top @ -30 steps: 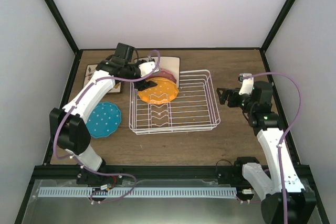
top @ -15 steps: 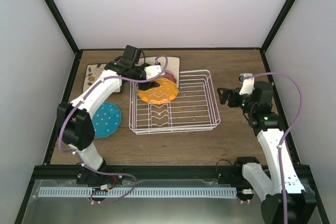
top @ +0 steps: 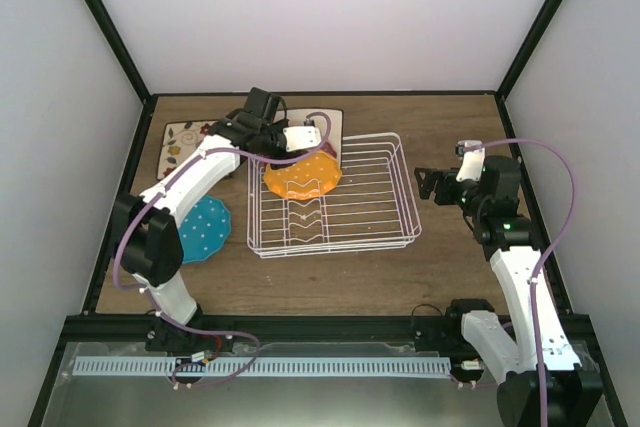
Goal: Unload the plates from the dish rack
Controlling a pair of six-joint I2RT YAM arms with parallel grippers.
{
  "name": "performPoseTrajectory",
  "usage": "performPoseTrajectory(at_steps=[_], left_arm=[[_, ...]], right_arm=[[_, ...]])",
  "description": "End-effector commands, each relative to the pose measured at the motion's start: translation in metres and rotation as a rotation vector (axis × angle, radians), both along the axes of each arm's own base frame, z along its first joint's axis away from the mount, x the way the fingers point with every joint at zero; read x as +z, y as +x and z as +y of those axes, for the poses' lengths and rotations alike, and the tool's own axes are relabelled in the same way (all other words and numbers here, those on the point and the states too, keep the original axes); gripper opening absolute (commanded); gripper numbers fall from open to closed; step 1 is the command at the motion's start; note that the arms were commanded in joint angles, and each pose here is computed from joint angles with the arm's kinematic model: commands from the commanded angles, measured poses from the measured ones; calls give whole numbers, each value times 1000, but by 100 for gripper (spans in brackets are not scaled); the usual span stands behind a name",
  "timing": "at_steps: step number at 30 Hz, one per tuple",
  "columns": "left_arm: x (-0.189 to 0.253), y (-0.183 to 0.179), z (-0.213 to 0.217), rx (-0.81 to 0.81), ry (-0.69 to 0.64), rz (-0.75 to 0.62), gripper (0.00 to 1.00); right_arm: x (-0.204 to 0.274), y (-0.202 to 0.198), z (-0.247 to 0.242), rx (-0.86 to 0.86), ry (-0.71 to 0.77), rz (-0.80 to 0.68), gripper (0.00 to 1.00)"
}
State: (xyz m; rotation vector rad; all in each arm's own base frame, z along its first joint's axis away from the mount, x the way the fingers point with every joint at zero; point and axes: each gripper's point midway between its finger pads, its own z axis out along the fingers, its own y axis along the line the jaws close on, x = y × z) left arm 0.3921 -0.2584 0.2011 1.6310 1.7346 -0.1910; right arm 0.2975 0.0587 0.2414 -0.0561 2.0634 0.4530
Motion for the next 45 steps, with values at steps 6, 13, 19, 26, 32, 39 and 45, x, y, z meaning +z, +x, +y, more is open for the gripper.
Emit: performPoseTrajectory(at_steps=[6,13,19,26,32,39,45], left_arm=[[76,12,-20,70,-139,-133,4],[141,16,-27,63,-219,-265,4],[156,7,-34,40,-232,-298,4],[277,-1,-8,195,-514,-513,4],[400,-28,78,440,-868,-732,4],[408,-28,243,942,-1052,-740,4],[286,-28,341,1347,-1027,-371,4]], right_arm=[[7,0,-3,-16,18,-18,100],[5,-1,-2,-16,25,-15,100],[3,-1,-1,-15,33,-11,100],[-2,-2,1,-6,43,1,100],[-9,1,3,8,47,13,100],[-10,7,6,27,46,10,100],[-12,13,8,44,45,10,100]])
